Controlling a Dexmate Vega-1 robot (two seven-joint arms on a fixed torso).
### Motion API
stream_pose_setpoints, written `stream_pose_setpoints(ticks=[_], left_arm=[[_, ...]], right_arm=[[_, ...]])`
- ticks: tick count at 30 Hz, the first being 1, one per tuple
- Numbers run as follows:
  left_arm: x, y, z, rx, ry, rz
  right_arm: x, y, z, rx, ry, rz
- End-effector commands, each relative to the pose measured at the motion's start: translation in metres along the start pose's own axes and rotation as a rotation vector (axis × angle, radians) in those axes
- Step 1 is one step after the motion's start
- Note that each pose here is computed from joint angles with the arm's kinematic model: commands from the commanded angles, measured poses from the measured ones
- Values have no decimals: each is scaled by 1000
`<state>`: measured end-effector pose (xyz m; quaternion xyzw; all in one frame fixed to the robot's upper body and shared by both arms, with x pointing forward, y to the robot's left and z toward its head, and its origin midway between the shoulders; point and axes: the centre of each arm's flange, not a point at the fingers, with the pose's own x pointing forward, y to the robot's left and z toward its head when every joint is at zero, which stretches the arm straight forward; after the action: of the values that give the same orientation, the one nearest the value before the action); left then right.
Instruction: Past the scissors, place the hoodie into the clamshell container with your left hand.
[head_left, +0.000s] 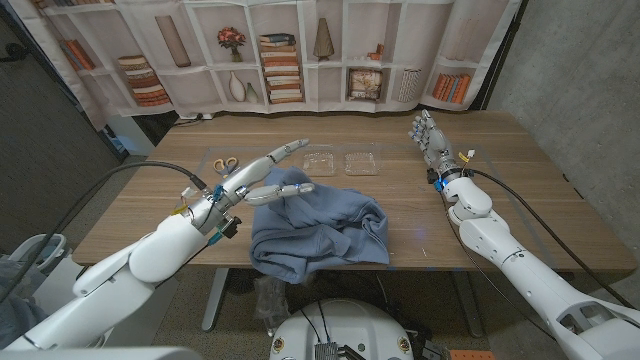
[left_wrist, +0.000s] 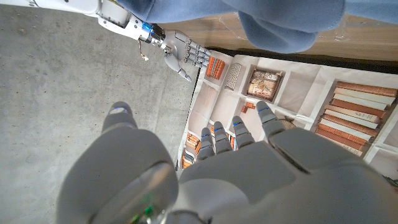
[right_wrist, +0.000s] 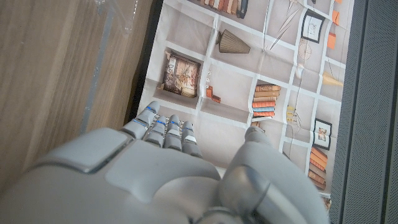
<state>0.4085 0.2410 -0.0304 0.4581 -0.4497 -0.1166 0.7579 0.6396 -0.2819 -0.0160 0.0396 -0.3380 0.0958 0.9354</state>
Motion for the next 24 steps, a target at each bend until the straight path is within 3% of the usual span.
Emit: stream_pose_setpoints(ticks=[1,9,24], left_arm=[[-4,-1,16,115,32,27],[-2,-4,23,183,57,59],[4,-9,27,221,83,42]], right_arm=[[-2,2,-3,6,4,0],[-3,-1,-2,4,2,-4],[3,-5,-3,8,1,-2]])
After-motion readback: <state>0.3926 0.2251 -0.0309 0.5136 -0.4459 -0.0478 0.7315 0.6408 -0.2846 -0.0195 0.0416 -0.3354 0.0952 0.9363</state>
